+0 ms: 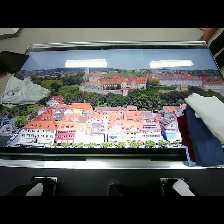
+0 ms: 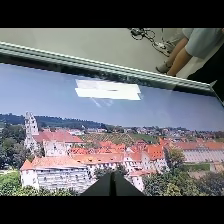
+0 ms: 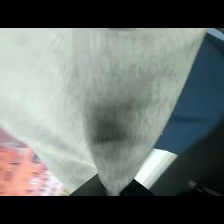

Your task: Fold the shirts.

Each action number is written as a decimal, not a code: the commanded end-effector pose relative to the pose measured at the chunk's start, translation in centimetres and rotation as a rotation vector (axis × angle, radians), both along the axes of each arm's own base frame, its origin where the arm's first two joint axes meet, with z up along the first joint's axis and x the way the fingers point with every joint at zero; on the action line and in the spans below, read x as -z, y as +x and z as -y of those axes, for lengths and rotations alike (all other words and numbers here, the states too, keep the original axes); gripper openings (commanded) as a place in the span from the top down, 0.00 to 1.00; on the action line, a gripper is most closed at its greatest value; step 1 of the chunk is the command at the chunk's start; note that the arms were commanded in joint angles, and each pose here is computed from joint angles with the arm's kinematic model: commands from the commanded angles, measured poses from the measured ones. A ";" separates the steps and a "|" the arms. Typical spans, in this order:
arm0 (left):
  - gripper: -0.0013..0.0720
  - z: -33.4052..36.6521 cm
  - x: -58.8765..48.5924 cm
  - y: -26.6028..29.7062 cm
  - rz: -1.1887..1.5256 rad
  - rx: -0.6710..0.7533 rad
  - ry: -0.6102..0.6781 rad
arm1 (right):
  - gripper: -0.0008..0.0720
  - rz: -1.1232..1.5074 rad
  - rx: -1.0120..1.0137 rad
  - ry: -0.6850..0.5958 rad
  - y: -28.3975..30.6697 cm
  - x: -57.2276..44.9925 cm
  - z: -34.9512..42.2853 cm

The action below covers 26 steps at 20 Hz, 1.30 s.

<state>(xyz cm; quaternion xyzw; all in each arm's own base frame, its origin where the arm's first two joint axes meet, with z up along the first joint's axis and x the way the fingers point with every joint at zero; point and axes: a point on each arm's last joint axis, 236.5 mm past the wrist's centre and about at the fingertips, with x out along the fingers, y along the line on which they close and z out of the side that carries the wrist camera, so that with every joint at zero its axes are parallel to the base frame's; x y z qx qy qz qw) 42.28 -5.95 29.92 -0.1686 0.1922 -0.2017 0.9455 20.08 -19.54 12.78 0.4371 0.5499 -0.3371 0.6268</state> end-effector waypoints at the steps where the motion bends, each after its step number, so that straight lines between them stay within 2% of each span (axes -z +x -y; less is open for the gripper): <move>1: 0.94 0.0 0.0 0.0 -0.003 -0.001 -0.004 | 0.92 -0.320 0.000 0.033 -7.4 6.1 -0.5; 5: 0.94 0.0 0.0 0.0 -0.003 -0.001 -0.004 | 0.91 -0.410 -0.064 0.034 -9.5 10.1 -0.4; 6: 0.94 0.0 0.0 0.0 -0.002 -0.001 -0.004 | 0.65 -0.386 -0.082 0.000 -9.0 10.2 0.4; 7: 0.94 0.0 0.0 0.0 -0.001 -0.001 -0.003 | 0.02 -0.350 -0.120 -0.051 -8.1 10.1 1.6; 8: 0.94 -0.1 -0.2 0.1 0.006 -0.007 -0.003 | 0.04 -0.315 -0.156 -0.101 -7.3 9.3 2.7; 9: 0.94 -0.4 -0.8 0.3 0.026 -0.020 -0.002 | 0.04 -0.249 -0.146 -0.196 -5.6 7.5 4.8; 10: 0.94 -1.0 -1.7 0.7 0.056 -0.045 0.016 | 0.08 -0.144 -0.140 -0.305 -3.0 4.8 7.0; 13: 0.94 -5.3 -2.2 3.0 0.042 -0.197 0.265 | 0.10 0.323 -0.222 -0.725 8.7 -9.9 9.8; 14: 0.94 -7.3 -1.2 4.2 -0.012 -0.274 0.377 | 0.10 0.444 -0.292 -0.815 12.4 -14.0 7.9; 15: 0.94 -9.3 0.3 5.4 -0.080 -0.355 0.488 | 0.10 0.548 -0.387 -0.842 16.2 -16.2 4.2; 16: 0.94 -10.4 2.3 6.4 -0.147 -0.404 0.569 | 0.10 0.609 -0.480 -0.803 19.2 -16.2 -0.2; 17: 0.94 -10.5 5.5 6.9 -0.244 -0.403 0.615 | 0.10 0.615 -0.583 -0.707 21.6 -14.1 -5.3; 18: 0.80 -9.8 9.6 6.6 -0.381 -0.364 0.611 | 0.10 0.549 -0.696 -0.587 22.8 -10.4 -10.1; 19: 0.38 -8.6 14.5 4.9 -0.575 -0.312 0.580 | 0.10 0.446 -0.797 -0.460 22.9 -6.2 -14.3; 20: 0.10 -7.2 18.8 2.5 -0.754 -0.249 0.536 | 0.10 0.323 -0.897 -0.322 21.9 -2.1 -18.1; 22: 0.12 -3.6 24.6 -1.0 -0.894 -0.097 0.467 | 0.10 0.134 -1.079 -0.067 19.6 4.1 -24.7; 23: 0.13 -3.1 25.7 -1.8 -0.879 -0.106 0.450 | 0.14 0.102 -1.119 -0.033 19.4 5.6 -26.3; 24: 0.22 -2.7 26.3 -2.2 -0.842 -0.121 0.439 | 0.15 0.112 -1.135 -0.048 20.1 6.2 -27.4; 26: 0.22 -2.2 26.8 -3.0 -0.813 -0.115 0.441 | 0.15 0.158 -1.140 -0.103 21.6 6.2 -28.5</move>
